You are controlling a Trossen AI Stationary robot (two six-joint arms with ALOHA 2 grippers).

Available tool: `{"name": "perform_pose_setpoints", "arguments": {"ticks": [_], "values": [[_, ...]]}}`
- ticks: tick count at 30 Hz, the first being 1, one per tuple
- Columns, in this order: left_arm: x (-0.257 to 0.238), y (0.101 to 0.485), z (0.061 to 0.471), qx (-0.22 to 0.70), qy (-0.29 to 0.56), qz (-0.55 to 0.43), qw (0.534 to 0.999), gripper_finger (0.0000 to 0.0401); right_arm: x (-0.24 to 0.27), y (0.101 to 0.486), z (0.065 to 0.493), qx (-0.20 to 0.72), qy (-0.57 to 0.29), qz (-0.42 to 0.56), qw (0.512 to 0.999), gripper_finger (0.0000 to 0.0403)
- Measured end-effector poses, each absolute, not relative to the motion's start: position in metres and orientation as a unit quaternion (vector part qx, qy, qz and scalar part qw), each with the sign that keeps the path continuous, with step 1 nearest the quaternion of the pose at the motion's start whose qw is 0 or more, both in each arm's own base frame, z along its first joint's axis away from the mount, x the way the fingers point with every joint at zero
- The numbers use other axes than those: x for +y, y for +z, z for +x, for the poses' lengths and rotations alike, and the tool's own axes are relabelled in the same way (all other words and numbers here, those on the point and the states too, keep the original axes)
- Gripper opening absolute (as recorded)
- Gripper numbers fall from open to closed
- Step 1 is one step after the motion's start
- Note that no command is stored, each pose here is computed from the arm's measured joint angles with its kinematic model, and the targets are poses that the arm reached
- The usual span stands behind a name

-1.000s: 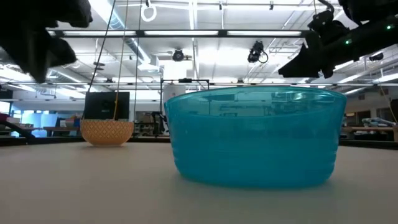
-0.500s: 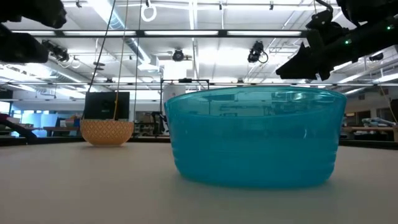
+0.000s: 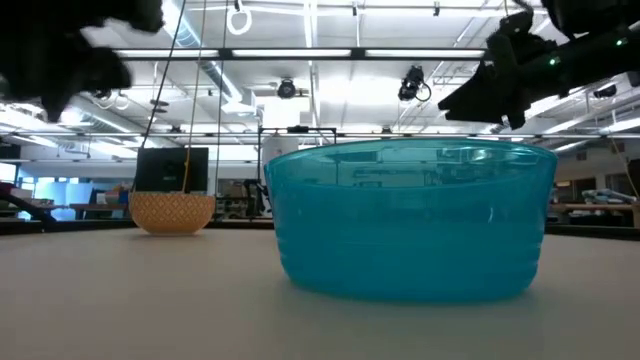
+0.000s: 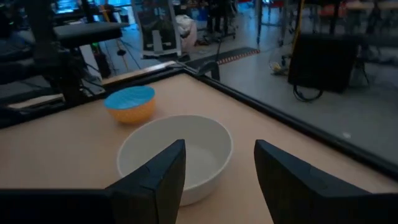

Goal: Nest bowls inside each other
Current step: Stack the gray bowl on top of the orange bowl

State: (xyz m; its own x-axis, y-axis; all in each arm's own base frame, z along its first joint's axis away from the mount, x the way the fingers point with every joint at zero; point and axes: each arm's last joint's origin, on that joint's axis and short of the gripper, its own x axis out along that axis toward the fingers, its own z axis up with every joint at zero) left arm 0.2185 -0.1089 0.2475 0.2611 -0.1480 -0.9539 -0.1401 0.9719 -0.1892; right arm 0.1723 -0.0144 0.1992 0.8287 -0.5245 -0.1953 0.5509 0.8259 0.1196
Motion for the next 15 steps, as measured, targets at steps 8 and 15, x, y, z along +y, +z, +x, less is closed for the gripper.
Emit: {"name": "perform_pose_setpoints", "arguments": {"ticks": [8,15], "values": [[-0.019,0.268,0.259,0.446,0.251,-0.114,0.851,0.0151,-0.028,0.187,0.178,0.098,-0.314,0.137,0.934,0.0197],[0.066,0.256,0.3,0.356,0.269,-0.118,0.887,0.0151,-0.032,0.181,0.179,0.117,-0.318,0.131,0.932,0.0197]]}}
